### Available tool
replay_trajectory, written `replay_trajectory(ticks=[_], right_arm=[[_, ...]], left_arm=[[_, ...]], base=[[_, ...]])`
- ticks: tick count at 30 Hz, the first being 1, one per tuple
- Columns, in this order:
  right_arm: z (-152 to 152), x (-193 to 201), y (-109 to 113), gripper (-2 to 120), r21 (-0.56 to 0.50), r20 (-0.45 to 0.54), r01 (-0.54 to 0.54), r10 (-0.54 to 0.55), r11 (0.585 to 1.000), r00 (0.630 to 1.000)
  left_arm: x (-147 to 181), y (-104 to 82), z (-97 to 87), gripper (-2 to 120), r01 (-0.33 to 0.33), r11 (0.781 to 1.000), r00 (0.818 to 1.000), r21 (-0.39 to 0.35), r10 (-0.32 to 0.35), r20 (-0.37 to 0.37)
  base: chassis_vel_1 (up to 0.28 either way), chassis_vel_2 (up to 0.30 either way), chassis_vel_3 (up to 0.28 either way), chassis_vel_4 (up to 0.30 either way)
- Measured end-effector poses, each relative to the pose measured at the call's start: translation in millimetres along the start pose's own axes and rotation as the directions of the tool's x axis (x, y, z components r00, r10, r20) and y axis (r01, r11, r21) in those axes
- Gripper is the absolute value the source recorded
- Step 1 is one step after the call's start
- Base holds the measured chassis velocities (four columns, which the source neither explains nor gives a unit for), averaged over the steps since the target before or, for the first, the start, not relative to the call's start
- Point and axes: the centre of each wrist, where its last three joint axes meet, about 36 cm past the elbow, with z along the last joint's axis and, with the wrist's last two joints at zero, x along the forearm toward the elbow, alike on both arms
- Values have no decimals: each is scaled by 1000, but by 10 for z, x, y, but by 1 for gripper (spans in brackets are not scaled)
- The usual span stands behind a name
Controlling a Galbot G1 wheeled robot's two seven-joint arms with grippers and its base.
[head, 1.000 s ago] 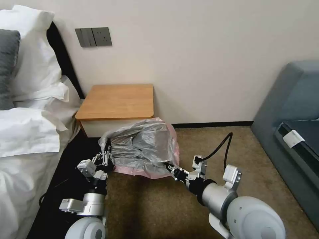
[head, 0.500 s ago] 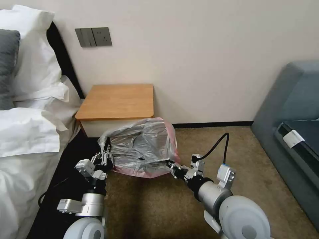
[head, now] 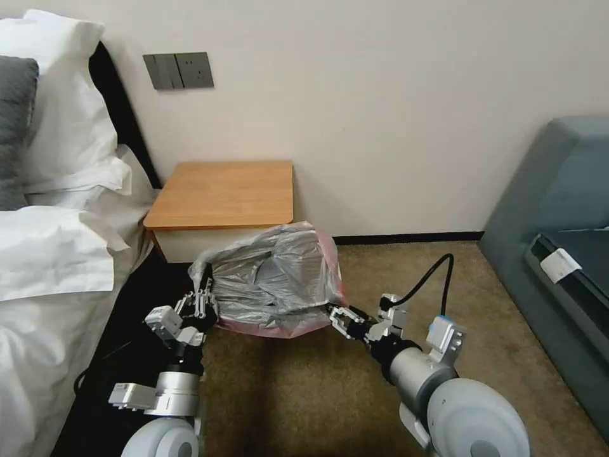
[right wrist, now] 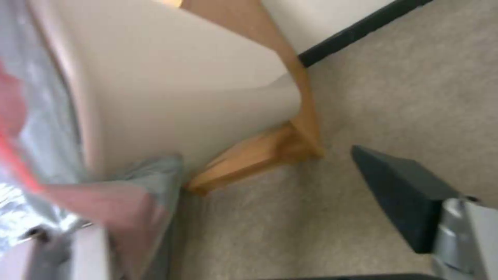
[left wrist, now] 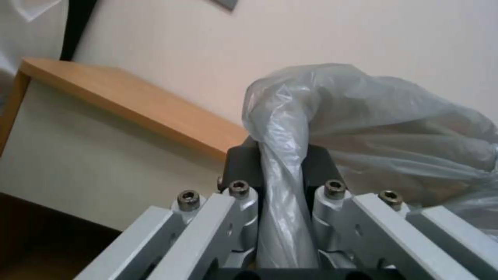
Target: Pick up the garbage bag from the table and place it over the trash can.
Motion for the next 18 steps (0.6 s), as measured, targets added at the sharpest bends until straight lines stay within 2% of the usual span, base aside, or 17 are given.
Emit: replay_trajectory(ticks=[3, 18], right_arm=[[-4, 30, -3, 99, -1, 15, -36, 36, 999, 999], [-28, -44, -62, 100, 19, 75, -88, 86, 996, 993]], left_arm=[[11, 9, 21, 9, 2, 1000, 1000, 1, -2, -3], [67, 31, 30, 9, -27, 1000, 1000, 0, 27, -8]], base=[[0, 0, 0, 0], [0, 0, 0, 0]])
